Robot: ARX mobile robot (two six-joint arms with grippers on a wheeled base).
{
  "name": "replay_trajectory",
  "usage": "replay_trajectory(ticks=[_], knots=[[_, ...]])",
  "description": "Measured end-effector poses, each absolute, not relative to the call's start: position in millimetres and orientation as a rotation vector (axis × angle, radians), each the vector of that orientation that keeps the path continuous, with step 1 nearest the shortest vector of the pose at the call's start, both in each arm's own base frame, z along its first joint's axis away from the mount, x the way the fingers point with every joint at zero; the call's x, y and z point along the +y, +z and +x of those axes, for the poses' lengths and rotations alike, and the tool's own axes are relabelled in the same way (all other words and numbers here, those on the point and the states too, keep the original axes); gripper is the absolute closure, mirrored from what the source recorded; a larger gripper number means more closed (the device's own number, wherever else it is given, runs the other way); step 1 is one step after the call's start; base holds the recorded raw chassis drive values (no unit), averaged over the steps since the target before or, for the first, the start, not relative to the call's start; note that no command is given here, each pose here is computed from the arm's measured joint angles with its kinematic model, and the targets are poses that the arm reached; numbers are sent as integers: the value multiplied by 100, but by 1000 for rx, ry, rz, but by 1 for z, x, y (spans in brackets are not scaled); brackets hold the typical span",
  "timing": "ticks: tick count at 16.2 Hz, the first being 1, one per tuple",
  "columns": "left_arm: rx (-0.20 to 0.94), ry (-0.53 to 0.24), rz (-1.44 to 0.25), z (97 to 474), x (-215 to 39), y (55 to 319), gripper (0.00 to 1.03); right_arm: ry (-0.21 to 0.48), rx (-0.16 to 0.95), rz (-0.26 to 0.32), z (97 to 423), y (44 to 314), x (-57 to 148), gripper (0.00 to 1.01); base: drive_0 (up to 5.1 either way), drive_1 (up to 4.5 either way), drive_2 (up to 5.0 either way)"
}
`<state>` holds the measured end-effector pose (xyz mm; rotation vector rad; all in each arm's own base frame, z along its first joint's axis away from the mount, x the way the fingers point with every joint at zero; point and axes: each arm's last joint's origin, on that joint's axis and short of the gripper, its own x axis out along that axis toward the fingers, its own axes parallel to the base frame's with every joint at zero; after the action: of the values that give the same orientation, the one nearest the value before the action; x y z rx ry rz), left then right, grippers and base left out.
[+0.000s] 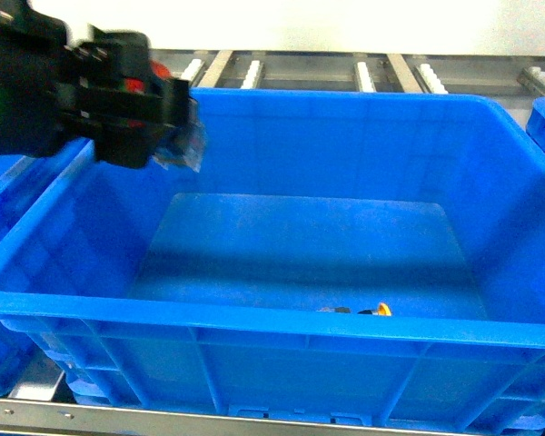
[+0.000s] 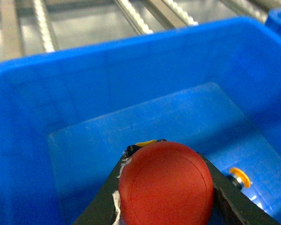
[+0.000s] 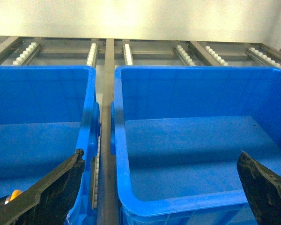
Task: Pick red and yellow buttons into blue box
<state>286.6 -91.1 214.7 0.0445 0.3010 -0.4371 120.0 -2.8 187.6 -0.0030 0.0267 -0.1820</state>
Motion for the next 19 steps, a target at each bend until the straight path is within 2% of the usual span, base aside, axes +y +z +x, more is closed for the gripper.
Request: replay_trajectory(ticks=[2,4,8,9,11,16,19], knots=[[430,-462,96,319,-106,187,71,-182,26,-3,120,188,-3,3,0,0,0],[519,-465,112,331,-112,163,71,-182,27,-3,120,188,-3,3,0,0,0],[482,-462,138,332,-119,167,71,-182,27,-3,120,188,-3,3,0,0,0],[486,-482,140,331,-121,167,71,-182,27,-3,120,188,-3,3,0,0,0],[431,-493,150,333,-123,171,71,-182,27,-3,120,188,-3,3,0,0,0],[434,-492,151,333,-123,171,71,-182,27,-3,120,188,-3,3,0,0,0],[407,-495,139,330,-120,174,27,-182,27,-3,120,188,-3,3,0,0,0]])
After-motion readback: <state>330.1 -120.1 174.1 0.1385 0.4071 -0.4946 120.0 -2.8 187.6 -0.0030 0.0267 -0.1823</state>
